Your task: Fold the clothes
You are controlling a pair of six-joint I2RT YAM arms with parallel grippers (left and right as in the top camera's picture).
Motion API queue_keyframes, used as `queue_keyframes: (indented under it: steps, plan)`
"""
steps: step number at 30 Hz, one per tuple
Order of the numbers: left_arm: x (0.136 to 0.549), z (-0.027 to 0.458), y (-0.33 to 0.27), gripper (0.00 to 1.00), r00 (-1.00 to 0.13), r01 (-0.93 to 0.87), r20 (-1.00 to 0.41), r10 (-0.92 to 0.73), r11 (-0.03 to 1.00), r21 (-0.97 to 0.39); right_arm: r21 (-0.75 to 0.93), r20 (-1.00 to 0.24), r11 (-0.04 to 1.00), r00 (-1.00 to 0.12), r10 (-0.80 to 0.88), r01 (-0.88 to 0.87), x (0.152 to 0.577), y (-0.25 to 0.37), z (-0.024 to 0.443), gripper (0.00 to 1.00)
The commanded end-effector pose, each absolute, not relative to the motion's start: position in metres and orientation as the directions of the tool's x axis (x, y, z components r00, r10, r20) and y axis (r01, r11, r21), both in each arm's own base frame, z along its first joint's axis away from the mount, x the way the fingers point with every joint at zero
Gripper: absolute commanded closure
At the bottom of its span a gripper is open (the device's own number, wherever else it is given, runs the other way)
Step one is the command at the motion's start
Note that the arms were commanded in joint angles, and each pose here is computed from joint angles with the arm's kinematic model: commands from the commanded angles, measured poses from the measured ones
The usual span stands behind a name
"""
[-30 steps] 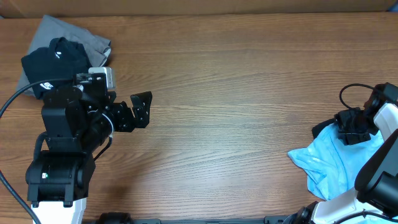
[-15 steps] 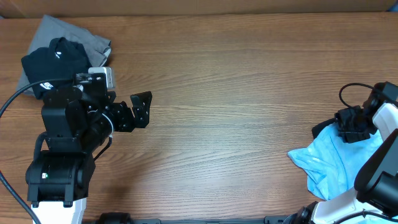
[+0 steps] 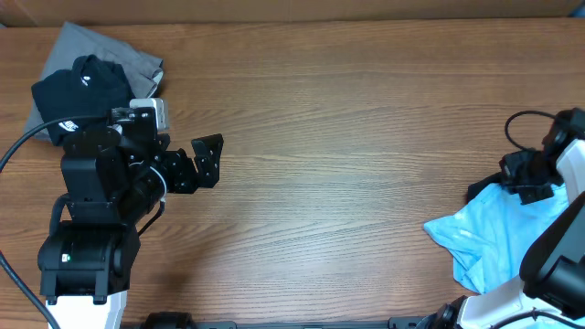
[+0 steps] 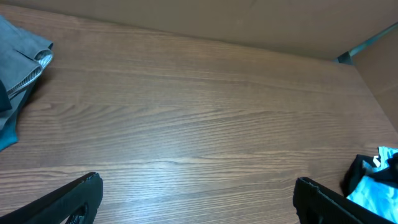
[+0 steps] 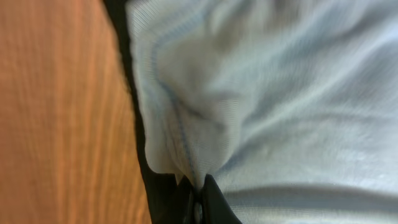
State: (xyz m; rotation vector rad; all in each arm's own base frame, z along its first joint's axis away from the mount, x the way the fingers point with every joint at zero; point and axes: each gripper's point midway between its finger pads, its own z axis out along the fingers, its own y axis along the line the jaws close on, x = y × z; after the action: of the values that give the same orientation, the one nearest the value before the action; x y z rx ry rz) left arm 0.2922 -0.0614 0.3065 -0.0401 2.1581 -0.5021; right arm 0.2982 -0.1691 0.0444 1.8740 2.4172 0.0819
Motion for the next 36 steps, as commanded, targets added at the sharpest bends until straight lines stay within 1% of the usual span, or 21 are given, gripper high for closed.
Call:
queue_keyframes:
  steps: [1,6,8,10,12,15,16,17,19,20,21,22,23,26,27,29,31,33,36]
  plan:
    - [0.293,0.316,-0.064,0.0,-0.583,0.178,-0.788,-0.195,0.917,-0.358,0.167,-0.144,0.259,-0.237,0.961,0.951,0.312,-0.187,0.093,0.96]
    - [0.293,0.316,-0.064,0.0,-0.582,0.178,-0.789,-0.195,0.917,-0.358,0.237,-0.256,0.348,-0.287,0.923,0.907,0.323,-0.194,0.141,0.95]
    - [0.293,0.316,-0.064,0.0,-0.583,0.177,-0.789,-0.195,0.917,-0.358,0.246,-0.266,0.349,-0.283,0.921,0.904,0.322,-0.193,0.148,0.93]
    - [0.293,0.316,-0.064,0.0,-0.584,0.177,-0.788,-0.195,0.917,-0.358,0.236,-0.254,0.346,-0.286,0.924,0.908,0.318,-0.191,0.146,0.93]
    - [0.293,0.316,-0.064,0.0,-0.584,0.177,-0.788,-0.195,0.917,-0.358,0.226,-0.243,0.345,-0.29,0.926,0.911,0.316,-0.19,0.143,0.96]
    - [0.293,0.316,-0.064,0.0,-0.583,0.177,-0.789,-0.195,0.917,-0.358,0.218,-0.232,0.341,-0.291,0.928,0.914,0.313,-0.188,0.138,0.96]
    - [0.293,0.316,-0.064,0.0,-0.583,0.177,-0.789,-0.195,0.917,-0.358,0.217,-0.228,0.335,-0.286,0.931,0.917,0.313,-0.188,0.137,0.92]
    - [0.293,0.316,-0.064,0.0,-0.583,0.177,-0.789,-0.195,0.917,-0.358,0.215,-0.225,0.335,-0.287,0.931,0.917,0.312,-0.187,0.136,0.85]
    - [0.293,0.316,-0.064,0.0,-0.582,0.178,-0.789,-0.195,0.917,-0.358,0.207,-0.215,0.333,-0.29,0.933,0.92,0.309,-0.186,0.13,0.85]
    - [0.293,0.316,-0.064,0.0,-0.583,0.178,-0.789,-0.195,0.917,-0.358,0.201,-0.207,0.329,-0.288,0.935,0.923,0.307,-0.184,0.127,0.85]
    - [0.293,0.316,-0.064,0.0,-0.583,0.178,-0.789,-0.195,0.917,-0.358,0.199,-0.198,0.316,-0.278,0.94,0.928,0.306,-0.183,0.124,0.88]
    - [0.293,0.316,-0.064,0.0,-0.583,0.178,-0.789,-0.195,0.917,-0.358,0.196,-0.189,0.301,-0.265,0.945,0.933,0.304,-0.182,0.119,0.95]
    - [0.293,0.316,-0.064,0.0,-0.582,0.178,-0.789,-0.195,0.917,-0.358,0.196,-0.186,0.295,-0.26,0.948,0.935,0.303,-0.182,0.116,0.96]
    - [0.293,0.316,-0.064,0.0,-0.583,0.178,-0.789,-0.195,0.917,-0.358,0.189,-0.172,0.275,-0.244,0.954,0.943,0.298,-0.179,0.099,0.95]
    - [0.293,0.316,-0.064,0.0,-0.583,0.177,-0.789,-0.195,0.917,-0.358,0.187,-0.169,0.275,-0.245,0.955,0.943,0.296,-0.178,0.094,0.82]
    - [0.293,0.316,-0.064,0.0,-0.583,0.177,-0.789,-0.195,0.917,-0.358,0.184,-0.165,0.27,-0.241,0.956,0.945,0.294,-0.176,0.085,0.62]
    - [0.293,0.316,-0.064,0.0,-0.582,0.177,-0.789,-0.195,0.917,-0.357,0.19,-0.161,0.248,-0.22,0.962,0.95,0.292,-0.175,0.071,0.5]
    - [0.293,0.317,-0.064,0.0,-0.579,0.179,-0.792,-0.195,0.917,-0.356,0.203,-0.174,0.249,-0.215,0.961,0.947,0.292,-0.175,0.061,0.39]
    - [0.294,0.318,-0.064,0.0,-0.574,0.181,-0.795,-0.195,0.917,-0.356,0.256,-0.212,0.225,-0.172,0.962,0.94,0.301,-0.18,0.049,0.35]
